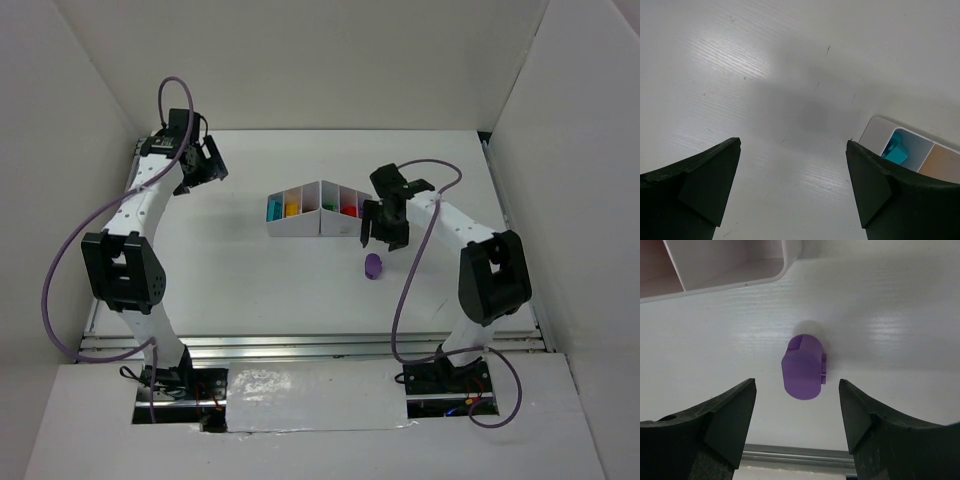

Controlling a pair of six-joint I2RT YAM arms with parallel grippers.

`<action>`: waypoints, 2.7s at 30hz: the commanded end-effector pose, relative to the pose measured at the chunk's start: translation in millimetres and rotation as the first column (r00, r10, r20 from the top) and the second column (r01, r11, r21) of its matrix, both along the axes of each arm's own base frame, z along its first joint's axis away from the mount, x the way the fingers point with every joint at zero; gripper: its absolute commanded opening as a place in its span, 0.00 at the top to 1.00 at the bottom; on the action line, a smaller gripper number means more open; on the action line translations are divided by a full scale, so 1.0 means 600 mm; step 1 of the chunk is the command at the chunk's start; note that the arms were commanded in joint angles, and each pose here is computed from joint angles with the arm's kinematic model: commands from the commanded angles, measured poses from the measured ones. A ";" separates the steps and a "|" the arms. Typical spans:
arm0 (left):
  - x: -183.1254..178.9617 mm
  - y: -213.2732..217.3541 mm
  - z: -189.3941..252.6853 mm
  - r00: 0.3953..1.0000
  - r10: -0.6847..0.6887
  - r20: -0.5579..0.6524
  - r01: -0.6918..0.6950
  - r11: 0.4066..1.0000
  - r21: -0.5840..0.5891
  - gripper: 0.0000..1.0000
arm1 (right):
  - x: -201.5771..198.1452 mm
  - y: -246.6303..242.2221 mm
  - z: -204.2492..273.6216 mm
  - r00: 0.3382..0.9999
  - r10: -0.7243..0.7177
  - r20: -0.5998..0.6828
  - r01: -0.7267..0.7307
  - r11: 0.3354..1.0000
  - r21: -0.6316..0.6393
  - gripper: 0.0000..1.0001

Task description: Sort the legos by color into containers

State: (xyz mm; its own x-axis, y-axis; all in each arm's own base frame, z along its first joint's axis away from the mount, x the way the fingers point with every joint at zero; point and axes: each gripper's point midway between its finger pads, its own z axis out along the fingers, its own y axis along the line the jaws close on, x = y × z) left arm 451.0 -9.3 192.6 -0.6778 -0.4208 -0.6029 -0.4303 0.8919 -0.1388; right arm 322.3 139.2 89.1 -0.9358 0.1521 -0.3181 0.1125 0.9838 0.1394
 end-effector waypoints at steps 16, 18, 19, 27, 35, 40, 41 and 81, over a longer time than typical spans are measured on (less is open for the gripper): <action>-0.032 -0.004 0.018 0.999 -0.028 0.026 0.029 0.999 -0.021 0.01 | -0.026 0.011 -0.100 0.996 0.008 -0.084 -0.018 0.993 -0.120 0.39; -0.035 -0.005 0.018 0.999 -0.032 0.023 0.032 0.999 -0.022 0.01 | -0.033 0.012 -0.105 0.996 0.008 -0.092 -0.020 0.992 -0.123 0.39; -0.036 -0.004 0.018 0.999 -0.034 0.020 0.035 0.999 -0.018 0.01 | -0.034 0.013 -0.106 0.996 -0.001 -0.090 -0.010 0.993 -0.121 0.40; -0.047 -0.008 0.031 0.998 -0.050 0.033 0.051 0.998 -0.027 0.00 | -0.041 0.023 -0.105 0.996 0.015 -0.092 -0.027 0.992 -0.124 1.00; -0.042 -0.041 0.139 0.976 -0.137 0.171 0.153 0.984 -0.088 0.00 | -0.052 0.136 0.122 0.939 0.264 0.221 -0.318 0.911 0.264 1.00; -0.057 -0.159 0.207 0.848 -0.389 0.360 0.492 0.830 -0.262 0.01 | -0.072 0.203 0.239 0.827 0.376 0.418 -0.555 0.661 0.505 1.00; -0.055 -0.184 0.225 0.799 -0.426 0.423 0.562 0.779 -0.277 0.01 | -0.073 0.217 0.248 0.816 0.395 0.423 -0.576 0.614 0.539 1.00; -0.250 -0.423 0.327 0.248 -0.557 0.793 0.872 -0.228 -0.432 0.16 | -0.065 0.292 0.478 0.649 0.286 0.705 -0.748 0.070 0.660 0.98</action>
State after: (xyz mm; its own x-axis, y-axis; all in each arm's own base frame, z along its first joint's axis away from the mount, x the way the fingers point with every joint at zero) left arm 305.1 -261.5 383.5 -0.8265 -0.0316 -0.5621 0.5630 -0.0576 -0.8245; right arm 279.0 316.4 354.2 -0.8161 0.0061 -0.5779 -0.5779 -0.0132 0.8160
